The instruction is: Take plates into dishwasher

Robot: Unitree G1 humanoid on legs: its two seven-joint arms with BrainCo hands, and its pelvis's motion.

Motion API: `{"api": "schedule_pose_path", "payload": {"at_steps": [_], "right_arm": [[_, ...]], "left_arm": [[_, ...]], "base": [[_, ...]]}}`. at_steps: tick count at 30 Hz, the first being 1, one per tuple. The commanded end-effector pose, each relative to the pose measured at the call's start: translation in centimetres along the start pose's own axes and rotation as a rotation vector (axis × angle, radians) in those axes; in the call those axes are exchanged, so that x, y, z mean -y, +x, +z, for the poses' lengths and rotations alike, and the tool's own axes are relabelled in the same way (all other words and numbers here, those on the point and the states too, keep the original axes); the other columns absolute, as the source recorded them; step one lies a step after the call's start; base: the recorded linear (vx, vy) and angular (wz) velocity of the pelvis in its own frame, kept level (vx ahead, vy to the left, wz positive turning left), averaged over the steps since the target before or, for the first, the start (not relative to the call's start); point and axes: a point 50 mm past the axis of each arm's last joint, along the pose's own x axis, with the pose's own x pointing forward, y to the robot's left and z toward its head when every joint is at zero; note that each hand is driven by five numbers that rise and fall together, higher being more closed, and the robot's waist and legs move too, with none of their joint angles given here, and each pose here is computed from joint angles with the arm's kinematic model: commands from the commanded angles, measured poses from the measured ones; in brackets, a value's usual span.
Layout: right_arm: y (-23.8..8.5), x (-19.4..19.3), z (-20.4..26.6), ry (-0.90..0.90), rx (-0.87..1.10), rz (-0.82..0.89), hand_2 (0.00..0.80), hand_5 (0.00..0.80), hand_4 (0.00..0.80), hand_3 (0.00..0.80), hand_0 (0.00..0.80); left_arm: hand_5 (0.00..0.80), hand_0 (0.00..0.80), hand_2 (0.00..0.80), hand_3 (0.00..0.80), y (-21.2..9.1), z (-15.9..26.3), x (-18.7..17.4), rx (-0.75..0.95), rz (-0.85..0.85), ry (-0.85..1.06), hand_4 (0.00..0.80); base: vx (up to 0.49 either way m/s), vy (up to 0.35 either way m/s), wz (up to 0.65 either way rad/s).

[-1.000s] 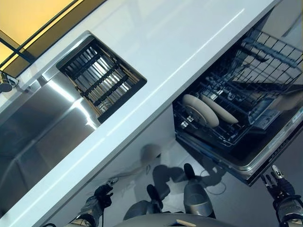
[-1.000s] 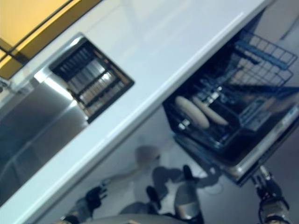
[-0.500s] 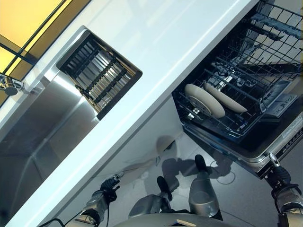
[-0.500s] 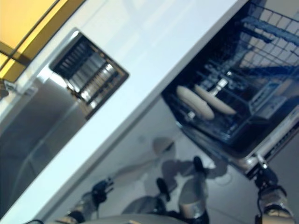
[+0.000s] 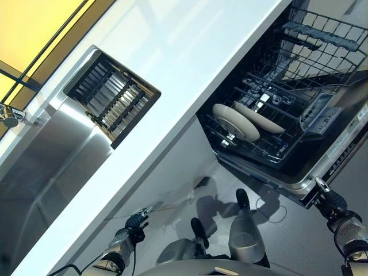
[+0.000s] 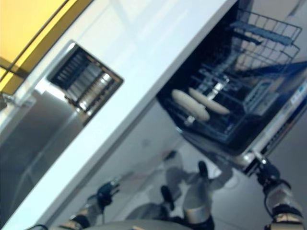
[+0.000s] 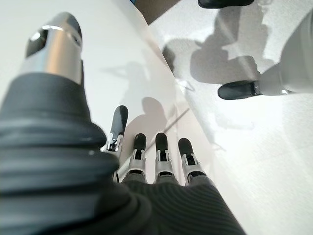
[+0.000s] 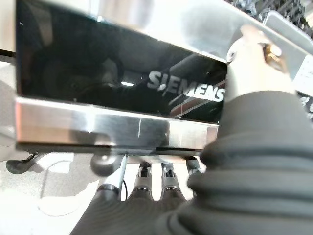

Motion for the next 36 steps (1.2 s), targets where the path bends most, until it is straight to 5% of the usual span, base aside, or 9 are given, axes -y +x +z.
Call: {"api": "schedule_pose_path", "payload": {"at_steps": [1,24,29,36], "right_arm": [[1.6,-22.4,10.4,-0.005,0.367,0.802,0.0,0.0,0.0,0.0,0.0],[0.4,-27.6,14.4,0.076,0.413,0.928,0.0,0.0,0.0,0.0,0.0],[1.9,-25.0,13.1,0.018,0.361,0.766,0.0,0.0,0.0,0.0,0.0],[4.4,-17.8,6.2,-0.133,0.175,0.429,0.0,0.0,0.0,0.0,0.0]], "left_arm": [[0.0,0.0,0.0,0.0,0.6,3.9,-0.3,0.096,0.018,0.072,0.0],[0.0,0.0,0.0,0.0,0.0,2.9,-2.1,0.057,0.097,0.079,0.0],[0.0,0.0,0.0,0.0,-0.3,3.1,-2.9,0.057,0.123,0.098,0.0],[0.0,0.0,0.0,0.0,-0.5,2.5,-3.7,0.051,0.144,0.076,0.0]], "base": [[0.038,-0.028,-0.06],[0.053,-0.064,0.2],[0.031,-0.08,0.91],[0.035,-0.016,0.08]]}}
